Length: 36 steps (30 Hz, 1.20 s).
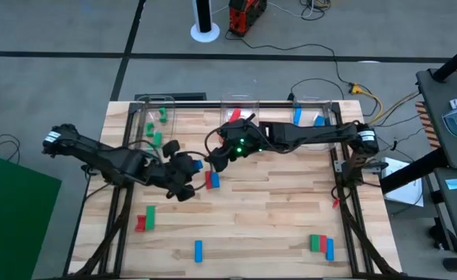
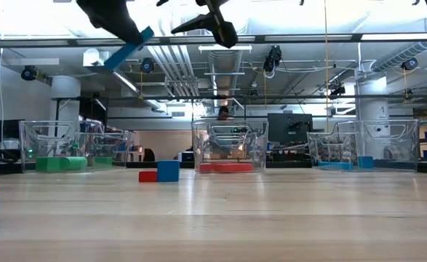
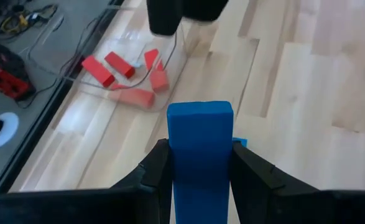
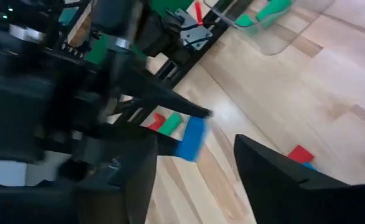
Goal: Sort blocks
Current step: Put the blue wooden block into the right transparent bin
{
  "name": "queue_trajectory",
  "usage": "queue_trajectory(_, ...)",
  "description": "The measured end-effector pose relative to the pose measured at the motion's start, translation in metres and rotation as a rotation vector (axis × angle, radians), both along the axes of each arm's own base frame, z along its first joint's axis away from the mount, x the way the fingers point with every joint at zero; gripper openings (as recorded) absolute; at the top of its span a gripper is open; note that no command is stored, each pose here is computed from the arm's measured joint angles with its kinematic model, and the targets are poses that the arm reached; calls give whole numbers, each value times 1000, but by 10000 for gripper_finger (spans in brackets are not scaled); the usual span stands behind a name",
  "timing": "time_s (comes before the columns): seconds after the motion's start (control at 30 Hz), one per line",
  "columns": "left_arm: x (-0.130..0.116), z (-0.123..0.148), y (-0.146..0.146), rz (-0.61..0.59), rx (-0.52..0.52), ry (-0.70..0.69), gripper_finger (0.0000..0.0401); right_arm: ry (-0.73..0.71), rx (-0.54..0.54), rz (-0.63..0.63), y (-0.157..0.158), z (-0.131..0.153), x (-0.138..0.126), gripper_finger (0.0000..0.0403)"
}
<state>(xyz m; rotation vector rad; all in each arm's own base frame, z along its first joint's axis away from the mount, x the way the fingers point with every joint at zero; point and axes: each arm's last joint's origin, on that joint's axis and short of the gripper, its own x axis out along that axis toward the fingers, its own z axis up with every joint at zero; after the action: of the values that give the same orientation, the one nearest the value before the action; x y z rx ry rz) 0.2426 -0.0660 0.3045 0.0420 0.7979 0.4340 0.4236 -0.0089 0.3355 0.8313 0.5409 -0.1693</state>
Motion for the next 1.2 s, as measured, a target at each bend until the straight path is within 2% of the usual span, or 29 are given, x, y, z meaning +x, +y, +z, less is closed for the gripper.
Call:
queue_trajectory(0.2, 6, -5, 3, 28, 0, 15, 98, 72, 1, 0, 0, -3, 1, 240)
queue_trajectory(0.3, 9, -2, 6, 46, -15, -28, 98, 97, 2, 0, 0, -9, 3, 244)
queue_trajectory(0.43, 14, 1, 7, 34, -15, -75, 98, 100, 1, 1, 0, -12, 5, 237)
queue_trajectory(0.67, 18, -2, 6, 30, -6, -62, 98, 96, -4, 4, 0, -12, 5, 225)
queue_trajectory(0.97, 23, 1, 10, 47, -9, -119, 98, 97, -10, -1, 0, -12, 5, 227)
queue_trajectory(1.2, 26, 4, 11, 44, 5, -151, 98, 105, -17, -12, -1, -13, 5, 208)
